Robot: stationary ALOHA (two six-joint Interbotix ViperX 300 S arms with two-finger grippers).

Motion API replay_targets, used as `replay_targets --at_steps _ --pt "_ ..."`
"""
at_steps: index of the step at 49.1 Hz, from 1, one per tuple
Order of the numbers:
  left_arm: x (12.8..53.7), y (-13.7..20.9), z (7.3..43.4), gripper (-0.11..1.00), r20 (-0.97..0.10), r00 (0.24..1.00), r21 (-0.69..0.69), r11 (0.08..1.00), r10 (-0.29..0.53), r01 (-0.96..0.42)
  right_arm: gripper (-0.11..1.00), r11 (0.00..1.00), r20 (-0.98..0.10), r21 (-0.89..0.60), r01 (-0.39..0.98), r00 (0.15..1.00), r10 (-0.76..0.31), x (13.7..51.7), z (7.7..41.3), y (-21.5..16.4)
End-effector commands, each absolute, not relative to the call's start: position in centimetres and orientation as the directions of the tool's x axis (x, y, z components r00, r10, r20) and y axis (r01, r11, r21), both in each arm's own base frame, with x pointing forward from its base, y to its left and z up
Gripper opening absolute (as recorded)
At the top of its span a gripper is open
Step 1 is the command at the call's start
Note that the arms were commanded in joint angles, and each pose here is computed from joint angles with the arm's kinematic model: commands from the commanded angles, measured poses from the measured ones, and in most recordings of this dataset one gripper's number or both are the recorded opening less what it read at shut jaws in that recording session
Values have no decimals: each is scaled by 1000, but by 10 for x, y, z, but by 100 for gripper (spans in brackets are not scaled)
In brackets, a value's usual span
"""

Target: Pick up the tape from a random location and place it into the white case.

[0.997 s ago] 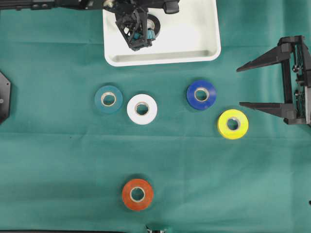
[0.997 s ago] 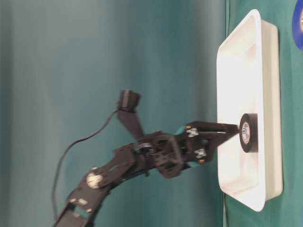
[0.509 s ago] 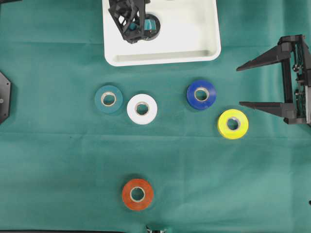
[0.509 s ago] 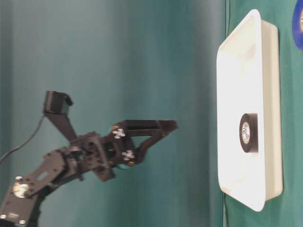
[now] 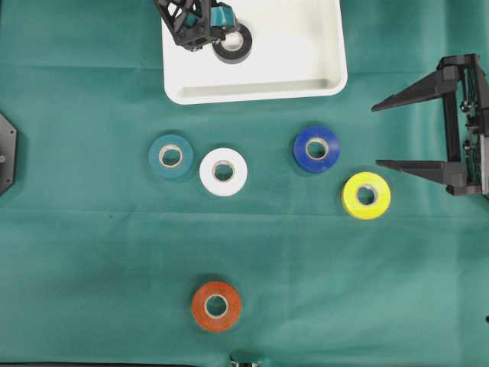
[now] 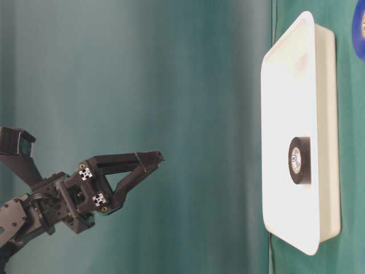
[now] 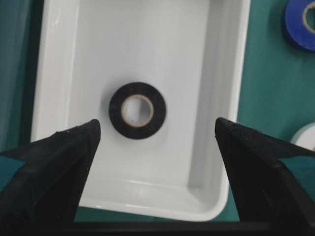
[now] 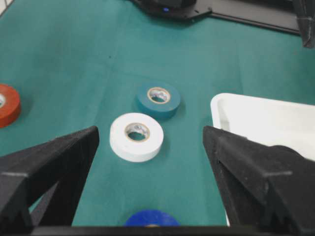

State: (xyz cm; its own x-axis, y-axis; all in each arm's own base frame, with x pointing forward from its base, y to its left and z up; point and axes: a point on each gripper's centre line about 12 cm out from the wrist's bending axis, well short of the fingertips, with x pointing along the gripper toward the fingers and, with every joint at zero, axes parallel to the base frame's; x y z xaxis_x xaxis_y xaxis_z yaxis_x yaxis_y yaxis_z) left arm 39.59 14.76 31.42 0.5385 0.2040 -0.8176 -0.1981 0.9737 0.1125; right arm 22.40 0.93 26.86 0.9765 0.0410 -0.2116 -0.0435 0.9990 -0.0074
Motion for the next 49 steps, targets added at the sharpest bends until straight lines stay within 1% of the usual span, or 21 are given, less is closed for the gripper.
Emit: replay_targets --at_steps 1,11,24,38,49 --pt "392 145 331 100 -791 573 117 972 214 -203 92 999 -180 -4 -46 983 44 227 281 10" --pt "393 143 331 100 -792 573 117 974 211 -197 92 999 -177 -4 -46 983 44 227 283 10" --pt "397 127 330 100 -794 579 113 980 187 -161 92 999 -174 -4 -44 984 43 228 284 10" --pt "408 82 330 100 -792 598 101 993 120 -66 92 999 -186 -4 -46 982 44 228 283 10" --pt "418 29 331 100 -779 626 76 997 43 25 92 999 -186 -4 -46 982 44 228 283 10"
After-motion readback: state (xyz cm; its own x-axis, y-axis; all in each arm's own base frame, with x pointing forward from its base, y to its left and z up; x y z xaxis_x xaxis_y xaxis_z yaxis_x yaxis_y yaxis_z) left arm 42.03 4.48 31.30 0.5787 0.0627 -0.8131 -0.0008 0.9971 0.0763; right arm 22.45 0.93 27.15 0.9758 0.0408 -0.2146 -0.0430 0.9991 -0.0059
